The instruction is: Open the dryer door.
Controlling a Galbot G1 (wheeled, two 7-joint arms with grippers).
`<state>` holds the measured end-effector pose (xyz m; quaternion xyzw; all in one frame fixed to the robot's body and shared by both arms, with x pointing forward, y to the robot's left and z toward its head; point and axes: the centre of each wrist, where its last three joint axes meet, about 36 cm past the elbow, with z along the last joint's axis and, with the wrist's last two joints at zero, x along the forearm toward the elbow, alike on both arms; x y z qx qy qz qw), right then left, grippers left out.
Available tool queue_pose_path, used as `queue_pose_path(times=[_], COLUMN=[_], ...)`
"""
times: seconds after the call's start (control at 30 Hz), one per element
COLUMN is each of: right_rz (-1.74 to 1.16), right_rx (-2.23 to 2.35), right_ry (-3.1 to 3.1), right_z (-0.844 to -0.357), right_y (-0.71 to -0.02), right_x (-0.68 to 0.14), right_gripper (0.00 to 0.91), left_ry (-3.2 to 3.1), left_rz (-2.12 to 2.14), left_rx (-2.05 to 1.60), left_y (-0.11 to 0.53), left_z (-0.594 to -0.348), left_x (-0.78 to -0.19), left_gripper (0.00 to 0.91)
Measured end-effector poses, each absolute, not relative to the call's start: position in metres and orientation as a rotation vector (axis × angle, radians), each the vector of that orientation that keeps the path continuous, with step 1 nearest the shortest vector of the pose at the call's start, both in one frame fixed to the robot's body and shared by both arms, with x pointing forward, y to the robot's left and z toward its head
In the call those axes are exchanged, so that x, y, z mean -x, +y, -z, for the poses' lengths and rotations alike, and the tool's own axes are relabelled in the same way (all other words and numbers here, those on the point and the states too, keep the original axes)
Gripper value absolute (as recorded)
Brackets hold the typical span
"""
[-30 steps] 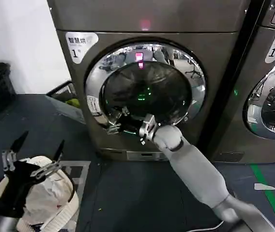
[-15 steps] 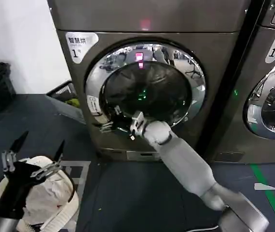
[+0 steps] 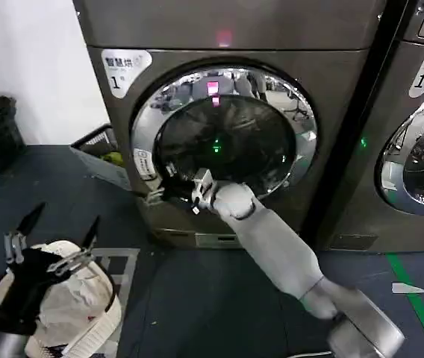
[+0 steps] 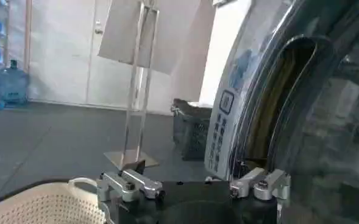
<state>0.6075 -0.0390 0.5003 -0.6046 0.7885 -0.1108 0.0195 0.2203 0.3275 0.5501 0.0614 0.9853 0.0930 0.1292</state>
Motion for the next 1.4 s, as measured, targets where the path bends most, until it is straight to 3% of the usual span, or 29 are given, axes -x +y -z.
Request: queue_pose_path(times=[0.63,1.4], right_rz=[0.257,0.242], right_rx=[2.068,2.296], right_ry=[2.169,1.835], right_z=[-0.523,-0.53], right_y=[-0.071,-0.136], right_x=[-0.567,-0.548], right_gripper=[0.907,0.907], left_ry=[2.996,2.933], left_rz=[-0.169,-0.106], left_rx=[-0.048,-0.429], left_y=[0.368,0.427], left_z=[-0.537,-0.529], left_x=[-0.266,-0.336], left_gripper=[0.907,0.907])
